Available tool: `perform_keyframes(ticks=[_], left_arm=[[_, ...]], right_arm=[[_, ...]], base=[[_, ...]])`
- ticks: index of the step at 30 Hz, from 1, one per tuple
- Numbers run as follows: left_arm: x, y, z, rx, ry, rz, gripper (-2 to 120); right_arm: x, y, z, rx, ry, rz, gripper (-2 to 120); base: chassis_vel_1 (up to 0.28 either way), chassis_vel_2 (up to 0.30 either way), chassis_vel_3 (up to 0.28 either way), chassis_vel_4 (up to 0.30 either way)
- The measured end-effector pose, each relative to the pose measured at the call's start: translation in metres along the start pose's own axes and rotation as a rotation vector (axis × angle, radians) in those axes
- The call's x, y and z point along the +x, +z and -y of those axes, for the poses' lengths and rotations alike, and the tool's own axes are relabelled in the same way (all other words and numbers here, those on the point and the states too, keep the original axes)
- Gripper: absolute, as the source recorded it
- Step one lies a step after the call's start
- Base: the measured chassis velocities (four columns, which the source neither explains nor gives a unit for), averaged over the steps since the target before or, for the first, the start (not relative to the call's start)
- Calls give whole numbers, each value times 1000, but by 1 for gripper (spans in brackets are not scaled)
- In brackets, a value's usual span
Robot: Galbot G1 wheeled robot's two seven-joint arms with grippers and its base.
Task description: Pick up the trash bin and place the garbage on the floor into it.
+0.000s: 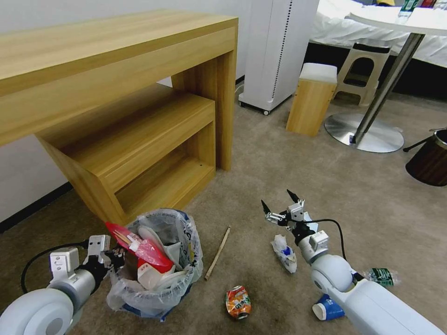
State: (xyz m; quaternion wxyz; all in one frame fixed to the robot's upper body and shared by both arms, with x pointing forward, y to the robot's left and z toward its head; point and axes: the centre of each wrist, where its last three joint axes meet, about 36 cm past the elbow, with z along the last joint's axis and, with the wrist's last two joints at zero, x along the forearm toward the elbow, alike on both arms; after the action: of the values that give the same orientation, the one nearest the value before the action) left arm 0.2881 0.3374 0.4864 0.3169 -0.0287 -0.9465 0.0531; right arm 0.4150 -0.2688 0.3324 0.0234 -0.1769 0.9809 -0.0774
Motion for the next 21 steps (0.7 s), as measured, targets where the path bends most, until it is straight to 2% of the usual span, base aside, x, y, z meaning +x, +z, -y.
perform_keyframes(ticks=[21], left_arm=[[-2, 2, -2, 20, -3, -1, 0]], right_arm=[[5, -6, -6, 9, -17, -15, 100]], base=[[0, 0, 0, 0]])
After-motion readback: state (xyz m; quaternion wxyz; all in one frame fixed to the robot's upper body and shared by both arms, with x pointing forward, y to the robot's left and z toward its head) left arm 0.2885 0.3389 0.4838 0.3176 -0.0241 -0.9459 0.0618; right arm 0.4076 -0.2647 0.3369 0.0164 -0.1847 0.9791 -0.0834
